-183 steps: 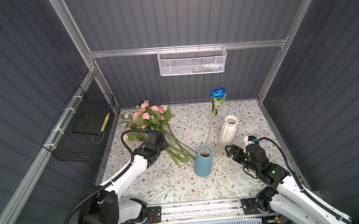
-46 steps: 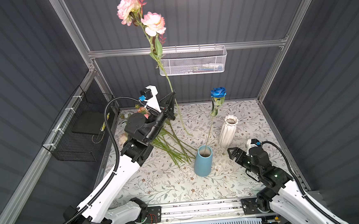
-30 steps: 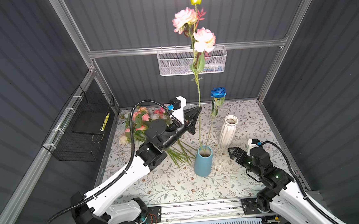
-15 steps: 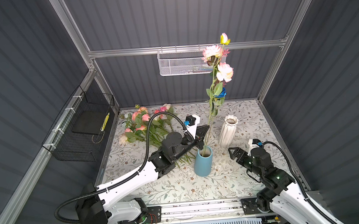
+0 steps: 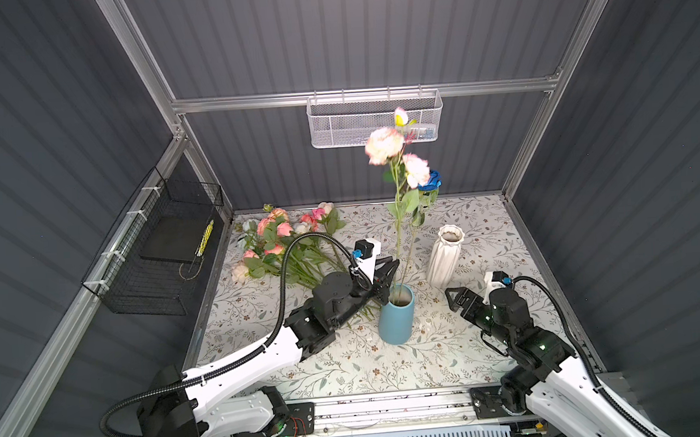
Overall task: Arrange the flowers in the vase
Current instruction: 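Lower the pink rose stem into the teal vase and open the left gripper, then move the left gripper back to the flower pile and grasp a pink stem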
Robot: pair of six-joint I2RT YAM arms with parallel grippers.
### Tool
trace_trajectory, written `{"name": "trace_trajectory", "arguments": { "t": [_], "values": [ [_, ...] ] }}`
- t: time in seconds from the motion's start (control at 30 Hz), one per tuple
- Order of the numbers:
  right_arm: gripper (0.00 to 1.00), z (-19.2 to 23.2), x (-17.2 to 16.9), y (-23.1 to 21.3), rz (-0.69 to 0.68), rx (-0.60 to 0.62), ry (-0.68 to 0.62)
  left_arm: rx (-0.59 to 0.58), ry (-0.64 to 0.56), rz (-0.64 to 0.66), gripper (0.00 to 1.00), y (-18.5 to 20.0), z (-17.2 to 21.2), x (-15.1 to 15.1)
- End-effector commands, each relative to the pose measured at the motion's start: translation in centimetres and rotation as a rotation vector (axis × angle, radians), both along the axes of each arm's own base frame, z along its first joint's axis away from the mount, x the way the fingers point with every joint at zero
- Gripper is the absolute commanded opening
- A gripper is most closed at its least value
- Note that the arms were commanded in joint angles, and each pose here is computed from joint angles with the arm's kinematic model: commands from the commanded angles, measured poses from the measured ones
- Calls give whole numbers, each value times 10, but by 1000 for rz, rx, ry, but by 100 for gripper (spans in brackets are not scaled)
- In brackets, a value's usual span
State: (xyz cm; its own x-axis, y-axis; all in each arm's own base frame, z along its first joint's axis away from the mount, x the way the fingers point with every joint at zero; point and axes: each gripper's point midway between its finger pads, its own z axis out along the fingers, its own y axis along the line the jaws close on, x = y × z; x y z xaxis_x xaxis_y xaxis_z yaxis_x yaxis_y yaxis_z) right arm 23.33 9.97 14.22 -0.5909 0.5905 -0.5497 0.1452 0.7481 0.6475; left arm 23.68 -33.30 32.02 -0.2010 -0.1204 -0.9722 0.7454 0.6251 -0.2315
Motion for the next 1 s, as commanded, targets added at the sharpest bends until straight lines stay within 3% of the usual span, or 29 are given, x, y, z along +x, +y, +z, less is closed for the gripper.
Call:
{"name": "trace_trajectory", "arguments": {
  "t": [0.0,0.07,0.17,0.27,0.47,0.67,0.83,0.97],
  "values": [
    [95,-5,-1,-3,-12,-8,5,-2,19,19,34,7,-3,-2],
    [95,-7,-1,-4,-17,-6,9,2,24,28,39,9,-4,-3],
    [95,-7,-1,-2,-13,0,9,-14,26,60,55,20,-3,-3],
    [95,-7,-1,-3,-14,0,11,-13,26,96,61,31,-3,-3],
    [95,-9,-1,-3,-17,6,12,8,71,199,62,58,-20,0],
    [95,-11,-1,-3,-20,8,12,46,147,440,56,112,-51,13],
    [95,-12,0,-1,-13,11,13,32,339,532,50,150,-88,44],
    [95,-13,0,0,-9,13,17,72,428,605,48,166,-107,66]
  ]
}}
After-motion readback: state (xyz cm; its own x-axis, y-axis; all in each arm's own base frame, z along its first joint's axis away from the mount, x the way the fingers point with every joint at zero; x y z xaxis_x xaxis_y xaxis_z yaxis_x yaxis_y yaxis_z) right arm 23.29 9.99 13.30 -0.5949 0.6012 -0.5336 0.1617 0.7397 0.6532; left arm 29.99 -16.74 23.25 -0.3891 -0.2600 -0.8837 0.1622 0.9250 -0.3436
